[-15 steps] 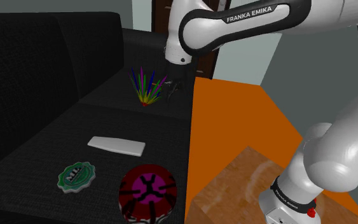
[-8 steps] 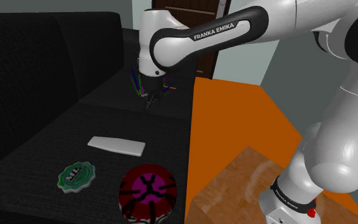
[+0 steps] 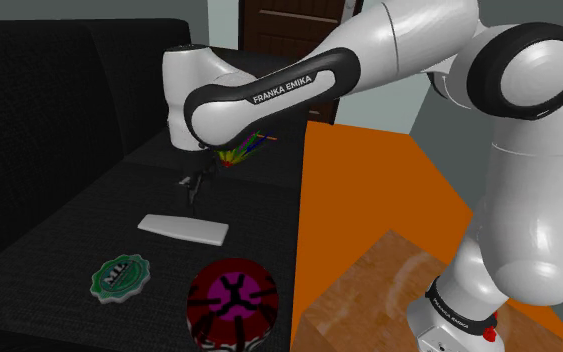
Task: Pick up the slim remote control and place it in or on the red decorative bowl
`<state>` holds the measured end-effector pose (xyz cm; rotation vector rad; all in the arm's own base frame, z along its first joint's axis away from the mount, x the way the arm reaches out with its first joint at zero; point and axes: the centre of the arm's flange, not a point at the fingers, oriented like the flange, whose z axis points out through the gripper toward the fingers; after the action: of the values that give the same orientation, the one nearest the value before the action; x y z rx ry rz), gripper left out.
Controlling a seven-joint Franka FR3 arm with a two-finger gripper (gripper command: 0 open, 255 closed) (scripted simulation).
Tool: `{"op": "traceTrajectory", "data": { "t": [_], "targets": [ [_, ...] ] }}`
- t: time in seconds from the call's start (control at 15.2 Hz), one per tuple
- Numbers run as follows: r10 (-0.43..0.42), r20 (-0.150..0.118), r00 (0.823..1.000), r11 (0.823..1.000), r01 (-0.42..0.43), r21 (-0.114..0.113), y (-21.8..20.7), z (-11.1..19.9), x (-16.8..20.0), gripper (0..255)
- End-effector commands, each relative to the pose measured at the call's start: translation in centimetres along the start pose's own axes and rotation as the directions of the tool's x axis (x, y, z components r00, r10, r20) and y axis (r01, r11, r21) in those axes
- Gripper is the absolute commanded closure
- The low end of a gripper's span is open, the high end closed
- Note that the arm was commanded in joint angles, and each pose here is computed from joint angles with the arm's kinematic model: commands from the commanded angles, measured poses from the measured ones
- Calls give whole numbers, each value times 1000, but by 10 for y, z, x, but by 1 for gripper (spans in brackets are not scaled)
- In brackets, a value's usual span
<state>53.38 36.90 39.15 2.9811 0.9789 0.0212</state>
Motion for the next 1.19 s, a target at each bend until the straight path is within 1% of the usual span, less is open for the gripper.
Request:
{"op": "traceTrajectory", "data": {
  "t": [0.0, 0.13, 0.2, 0.66, 1.12],
  "targets": [
    [-42, 2, 999, 999, 42, -5, -17, 11, 17, 0],
    [-82, 5, 997, 997, 82, -9, -34, 24, 33, 0],
    [-83, 5, 997, 996, 83, -9, -35, 24, 34, 0],
    [-83, 5, 997, 996, 83, -9, -34, 64, 34, 0],
    [-83, 5, 997, 996, 83, -9, -34, 64, 34, 0]
  ]
}}
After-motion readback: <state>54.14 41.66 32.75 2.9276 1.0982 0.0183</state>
